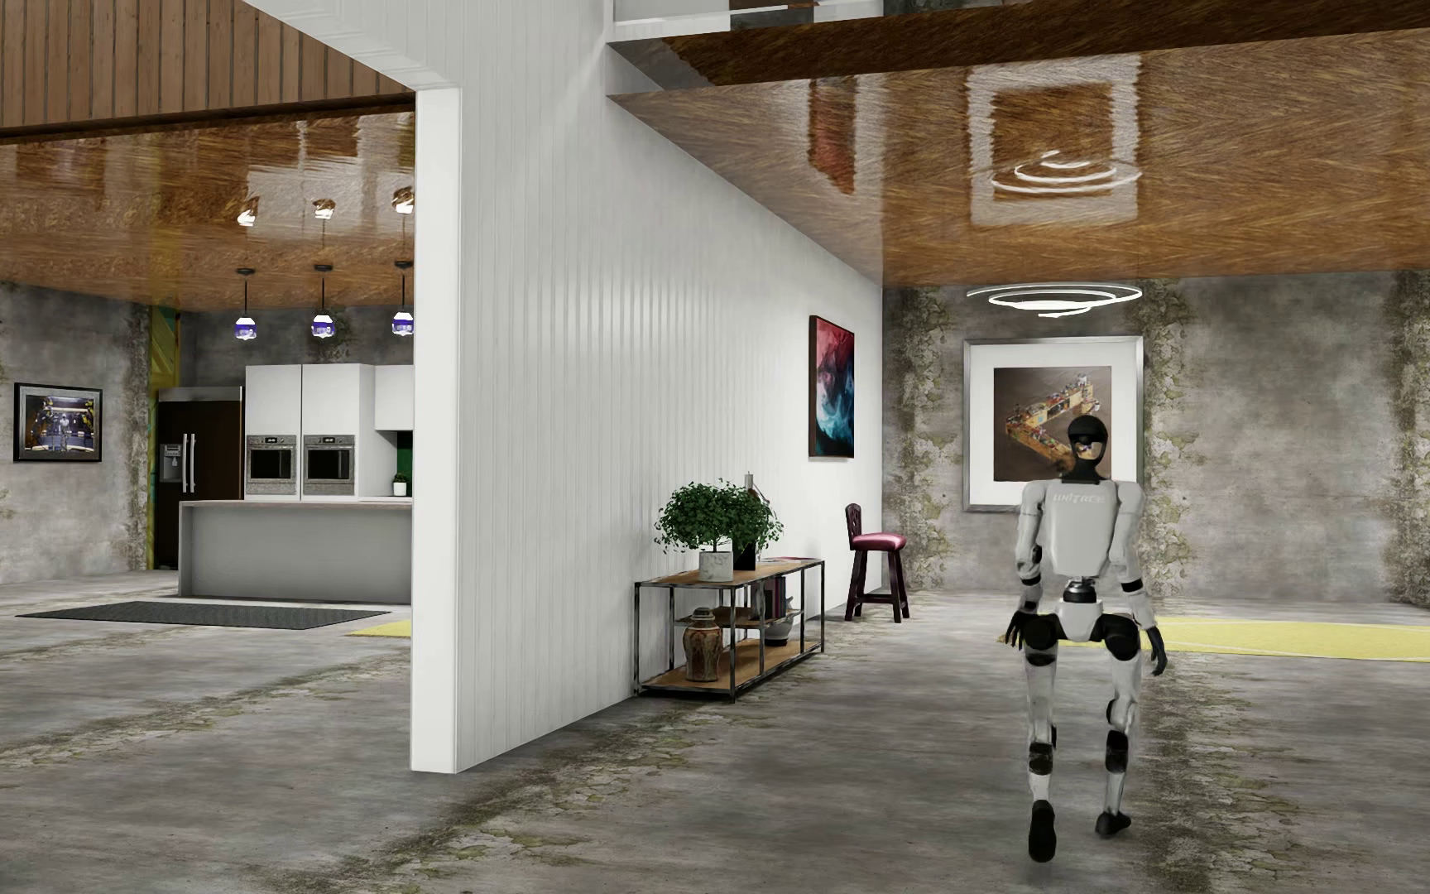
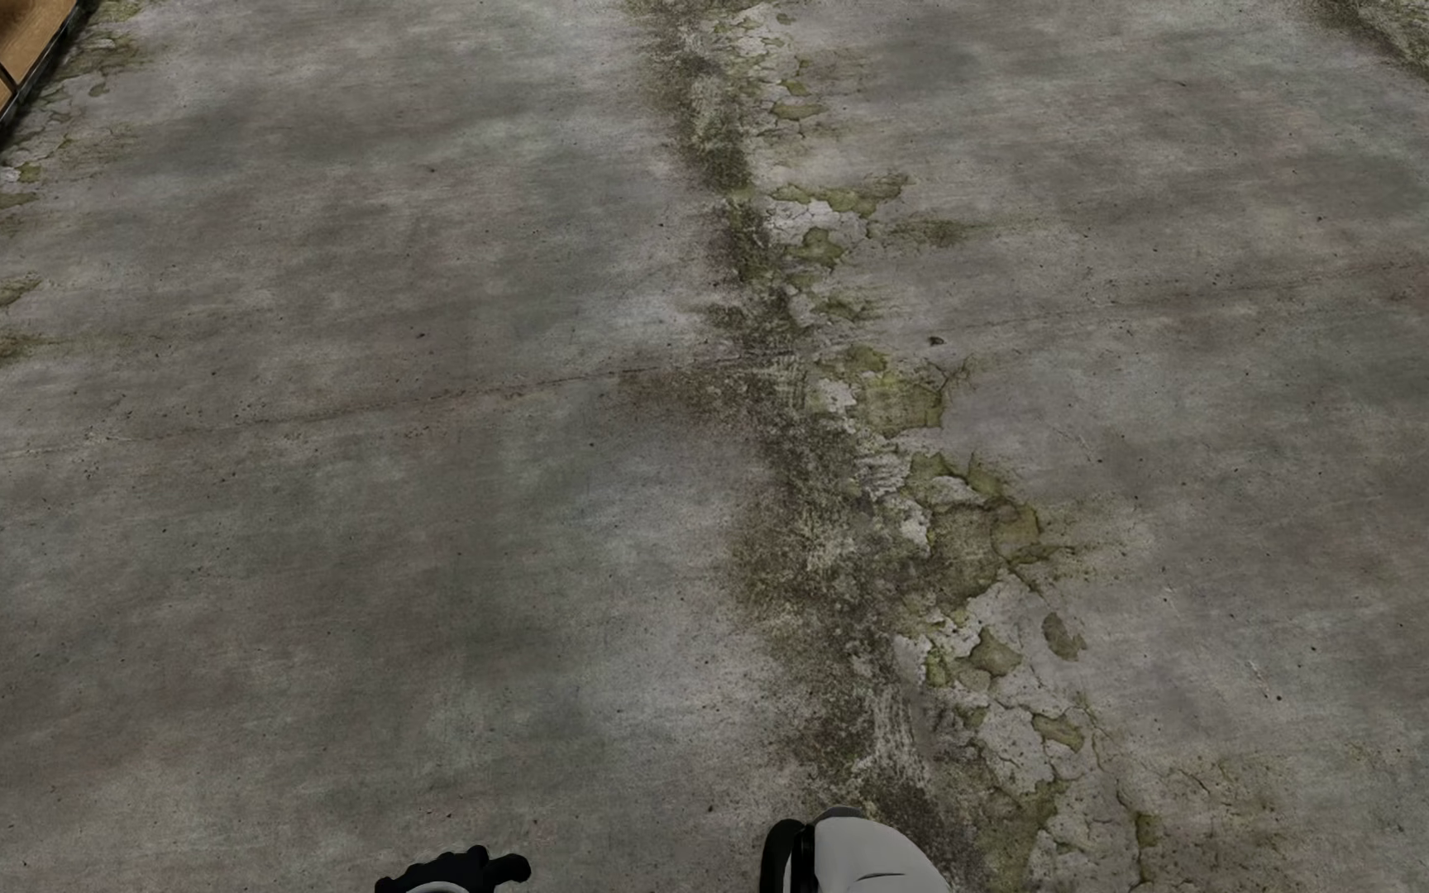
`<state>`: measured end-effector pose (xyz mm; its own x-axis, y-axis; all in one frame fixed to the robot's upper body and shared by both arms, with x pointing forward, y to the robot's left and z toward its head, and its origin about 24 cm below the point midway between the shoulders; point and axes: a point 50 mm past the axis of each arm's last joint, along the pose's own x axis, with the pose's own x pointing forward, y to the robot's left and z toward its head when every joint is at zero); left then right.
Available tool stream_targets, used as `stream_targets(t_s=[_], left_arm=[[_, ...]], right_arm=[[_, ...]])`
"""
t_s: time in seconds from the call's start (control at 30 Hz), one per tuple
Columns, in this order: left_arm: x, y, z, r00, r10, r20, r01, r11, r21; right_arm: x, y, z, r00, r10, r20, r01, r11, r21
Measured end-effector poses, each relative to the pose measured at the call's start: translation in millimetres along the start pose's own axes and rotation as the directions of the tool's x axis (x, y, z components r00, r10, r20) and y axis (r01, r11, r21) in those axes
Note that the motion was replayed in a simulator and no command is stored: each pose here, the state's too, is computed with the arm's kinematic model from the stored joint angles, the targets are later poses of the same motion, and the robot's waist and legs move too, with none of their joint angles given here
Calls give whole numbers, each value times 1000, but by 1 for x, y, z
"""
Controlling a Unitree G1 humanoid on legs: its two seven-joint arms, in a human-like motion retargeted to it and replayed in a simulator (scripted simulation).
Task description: Head to the stool
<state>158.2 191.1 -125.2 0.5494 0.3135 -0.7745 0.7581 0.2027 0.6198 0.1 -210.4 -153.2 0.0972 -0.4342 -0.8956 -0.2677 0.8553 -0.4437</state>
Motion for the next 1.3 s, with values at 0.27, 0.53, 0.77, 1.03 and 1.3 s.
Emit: stream_targets(t_s=[0.27,0.53,0.77,1.03,1.3], left_arm=[[-38,-108,-57,905,-418,-79,419,908,3],[-24,-87,-45,916,-389,-101,386,921,-52],[1,-18,-5,992,-108,-59,106,994,-36],[-25,165,84,760,499,417,-544,839,-11],[9,99,27,951,283,124,-278,959,-61]], right_arm=[[-1,-38,127,910,17,414,168,898,-406],[-41,-99,217,731,-181,658,368,916,-157],[-34,-58,183,779,-62,624,293,916,-274],[6,-25,47,981,11,195,36,971,-238],[-6,11,-9,998,49,28,-47,997,-55]])
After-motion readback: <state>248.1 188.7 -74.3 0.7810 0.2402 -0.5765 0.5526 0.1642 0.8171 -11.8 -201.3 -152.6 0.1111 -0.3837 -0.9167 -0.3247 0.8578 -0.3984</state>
